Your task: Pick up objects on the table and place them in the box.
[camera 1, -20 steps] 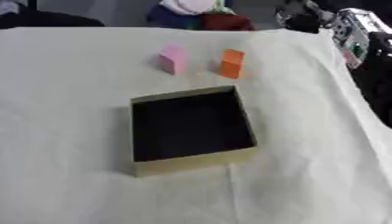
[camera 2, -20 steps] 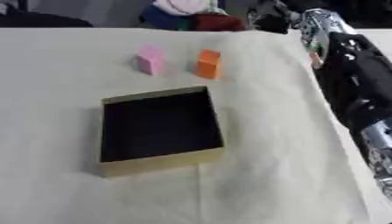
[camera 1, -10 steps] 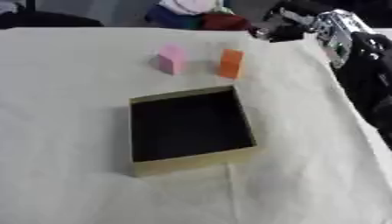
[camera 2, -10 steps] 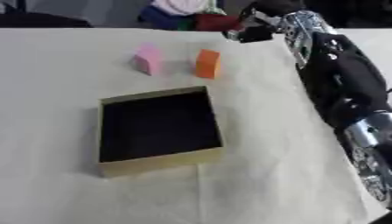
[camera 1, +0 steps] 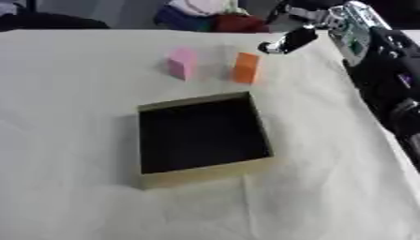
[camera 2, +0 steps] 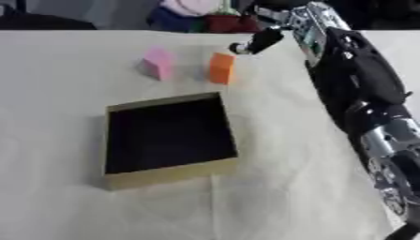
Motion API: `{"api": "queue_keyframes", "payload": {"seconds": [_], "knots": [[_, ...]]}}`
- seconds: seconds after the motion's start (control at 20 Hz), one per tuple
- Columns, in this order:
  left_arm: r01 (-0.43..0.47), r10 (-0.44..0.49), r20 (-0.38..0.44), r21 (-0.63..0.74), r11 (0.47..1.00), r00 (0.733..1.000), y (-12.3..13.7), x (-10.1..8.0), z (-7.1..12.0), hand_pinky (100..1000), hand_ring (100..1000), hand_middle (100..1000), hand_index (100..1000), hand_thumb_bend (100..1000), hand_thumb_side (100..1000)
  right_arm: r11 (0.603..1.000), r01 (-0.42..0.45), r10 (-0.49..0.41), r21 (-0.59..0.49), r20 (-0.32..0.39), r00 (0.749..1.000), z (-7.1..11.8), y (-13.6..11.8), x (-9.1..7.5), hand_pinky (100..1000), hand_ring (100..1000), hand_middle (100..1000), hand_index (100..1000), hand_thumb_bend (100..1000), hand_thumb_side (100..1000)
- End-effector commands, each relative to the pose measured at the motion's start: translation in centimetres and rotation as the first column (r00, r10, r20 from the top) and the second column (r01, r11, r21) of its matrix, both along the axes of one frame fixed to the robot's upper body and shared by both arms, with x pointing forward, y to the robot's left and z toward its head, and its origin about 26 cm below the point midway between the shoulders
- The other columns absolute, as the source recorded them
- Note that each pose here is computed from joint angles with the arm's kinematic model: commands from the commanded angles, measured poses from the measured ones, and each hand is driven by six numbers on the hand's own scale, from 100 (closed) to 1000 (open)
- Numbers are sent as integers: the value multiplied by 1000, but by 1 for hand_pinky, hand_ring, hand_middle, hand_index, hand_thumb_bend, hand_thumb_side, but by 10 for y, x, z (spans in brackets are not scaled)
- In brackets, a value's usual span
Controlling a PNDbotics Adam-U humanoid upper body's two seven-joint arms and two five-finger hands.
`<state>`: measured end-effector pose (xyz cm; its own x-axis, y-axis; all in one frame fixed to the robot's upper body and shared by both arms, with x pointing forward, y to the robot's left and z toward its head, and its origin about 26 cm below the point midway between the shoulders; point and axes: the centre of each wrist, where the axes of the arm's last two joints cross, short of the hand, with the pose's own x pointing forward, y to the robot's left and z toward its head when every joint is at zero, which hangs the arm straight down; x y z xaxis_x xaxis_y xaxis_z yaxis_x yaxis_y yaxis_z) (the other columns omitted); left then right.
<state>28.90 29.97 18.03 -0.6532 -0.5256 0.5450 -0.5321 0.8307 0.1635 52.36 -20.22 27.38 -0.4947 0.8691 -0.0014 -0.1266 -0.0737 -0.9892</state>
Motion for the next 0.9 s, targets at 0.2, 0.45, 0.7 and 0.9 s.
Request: {"api": "queue_keyframes", "payload": {"seconds": [0.2,0.45,0.7,0.9], "knots": [[12,-12,21,26,1000,1000,0,-1,9,563,561,681,758,100,891,999,-20,20,-25,12,1000,27,10,-3,937,965,850,848,386,446],[15,-16,21,28,999,1000,0,-1,9,563,562,681,758,100,880,999,-30,30,-13,-30,999,25,16,-3,946,966,852,849,378,404],[18,-19,22,28,999,1000,0,0,9,563,562,681,759,100,871,1000,1,-3,-25,-61,998,18,20,-2,954,973,860,849,374,373],[21,-21,23,28,999,1000,-1,0,10,563,562,681,759,100,867,999,21,-23,-29,-77,997,13,24,-1,957,977,863,849,381,359]]}}
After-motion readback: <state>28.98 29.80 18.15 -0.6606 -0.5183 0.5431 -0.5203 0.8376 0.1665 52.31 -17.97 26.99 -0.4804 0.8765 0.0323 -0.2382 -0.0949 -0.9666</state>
